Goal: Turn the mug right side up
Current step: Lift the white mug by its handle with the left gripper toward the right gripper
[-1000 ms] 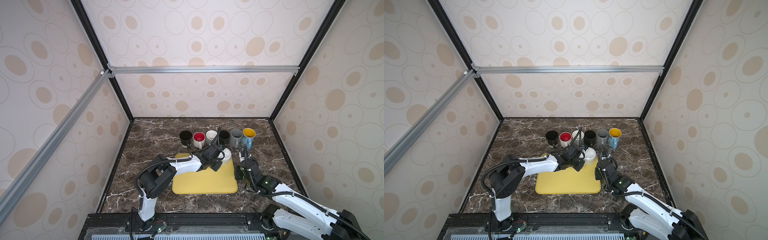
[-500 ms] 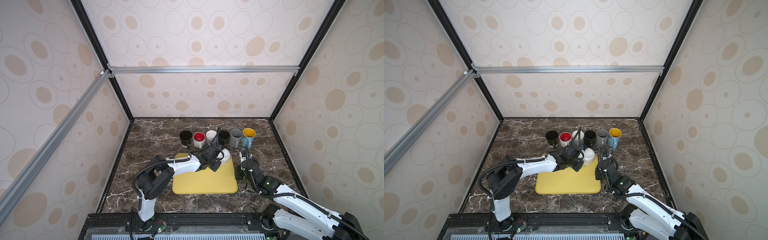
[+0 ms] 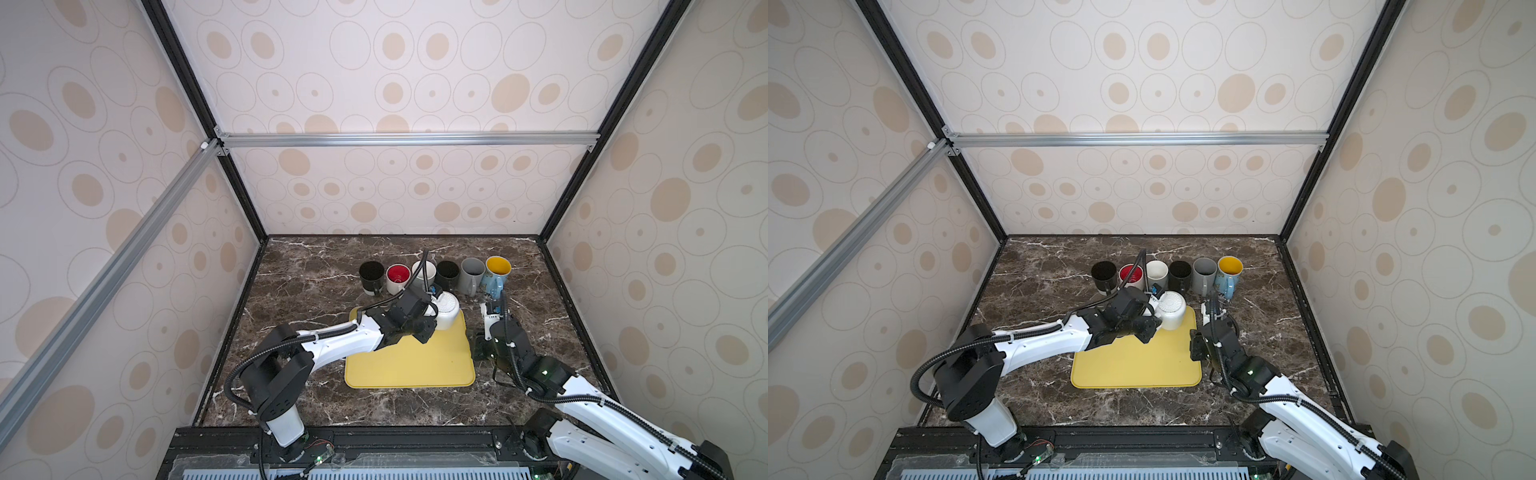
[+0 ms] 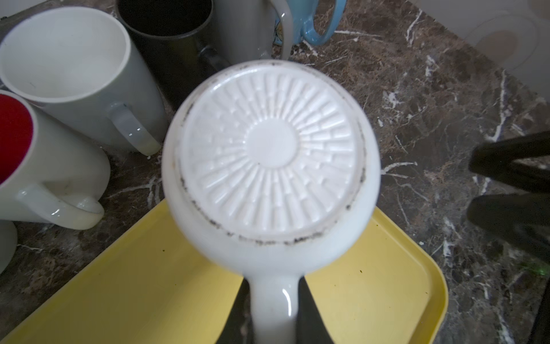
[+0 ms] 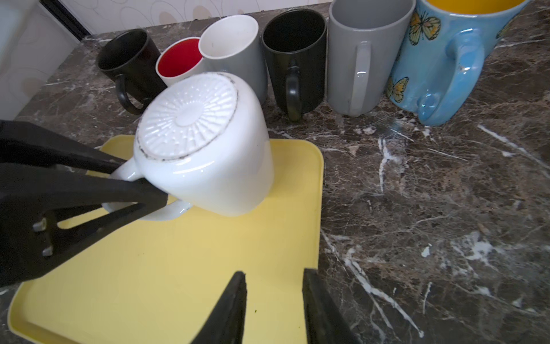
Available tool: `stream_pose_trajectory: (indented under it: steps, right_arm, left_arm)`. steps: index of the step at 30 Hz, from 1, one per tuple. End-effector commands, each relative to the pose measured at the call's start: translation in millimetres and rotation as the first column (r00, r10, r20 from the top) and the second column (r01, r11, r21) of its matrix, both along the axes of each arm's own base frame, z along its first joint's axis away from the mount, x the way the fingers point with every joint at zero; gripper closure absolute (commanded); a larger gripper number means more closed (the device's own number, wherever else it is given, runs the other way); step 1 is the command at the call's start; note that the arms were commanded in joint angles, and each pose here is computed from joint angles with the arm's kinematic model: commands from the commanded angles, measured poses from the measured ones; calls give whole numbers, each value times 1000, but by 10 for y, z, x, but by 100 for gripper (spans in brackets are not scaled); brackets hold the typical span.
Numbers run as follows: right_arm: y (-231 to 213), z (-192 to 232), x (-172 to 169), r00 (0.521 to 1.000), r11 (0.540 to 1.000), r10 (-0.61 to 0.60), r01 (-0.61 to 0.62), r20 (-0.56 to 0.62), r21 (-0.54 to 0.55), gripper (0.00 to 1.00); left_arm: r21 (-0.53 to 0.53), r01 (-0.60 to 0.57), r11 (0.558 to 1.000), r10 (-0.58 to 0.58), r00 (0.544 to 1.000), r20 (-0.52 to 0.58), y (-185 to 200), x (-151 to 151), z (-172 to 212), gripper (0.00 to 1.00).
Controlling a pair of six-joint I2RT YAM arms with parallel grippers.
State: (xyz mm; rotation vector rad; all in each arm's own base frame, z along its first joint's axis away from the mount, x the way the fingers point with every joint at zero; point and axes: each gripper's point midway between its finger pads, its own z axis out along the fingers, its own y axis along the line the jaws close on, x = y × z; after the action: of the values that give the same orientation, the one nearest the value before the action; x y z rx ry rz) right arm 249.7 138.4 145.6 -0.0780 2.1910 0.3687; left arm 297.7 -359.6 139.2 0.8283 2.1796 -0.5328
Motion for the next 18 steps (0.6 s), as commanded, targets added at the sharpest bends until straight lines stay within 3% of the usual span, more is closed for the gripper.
stream_pose_trajectory:
  steps: [1, 6, 11, 14, 18]
  right_arm:
    - [94, 91, -72, 999, 994, 43, -44, 17, 99, 65]
    - [225, 360, -164, 989, 966, 108, -128, 103, 224, 65]
    - [376, 707, -255, 962, 910, 172, -237, 211, 340, 62]
    - [475, 894, -301, 943, 866, 205, -300, 262, 400, 60]
    - [627, 1170, -374, 905, 788, 259, -399, 337, 469, 56]
  left_arm:
    - [-238, 4, 971, 29, 991, 133, -108, 60, 786, 100]
    - [-434, 11, 901, 72, 982, 174, 23, -54, 1326, 100]
    - [-682, 45, 730, 120, 974, 193, 223, -227, 1942, 100]
    - [-781, 91, 617, 119, 971, 207, 341, -375, 2217, 100]
    - [-850, 128, 510, 107, 972, 211, 454, -511, 2450, 100]
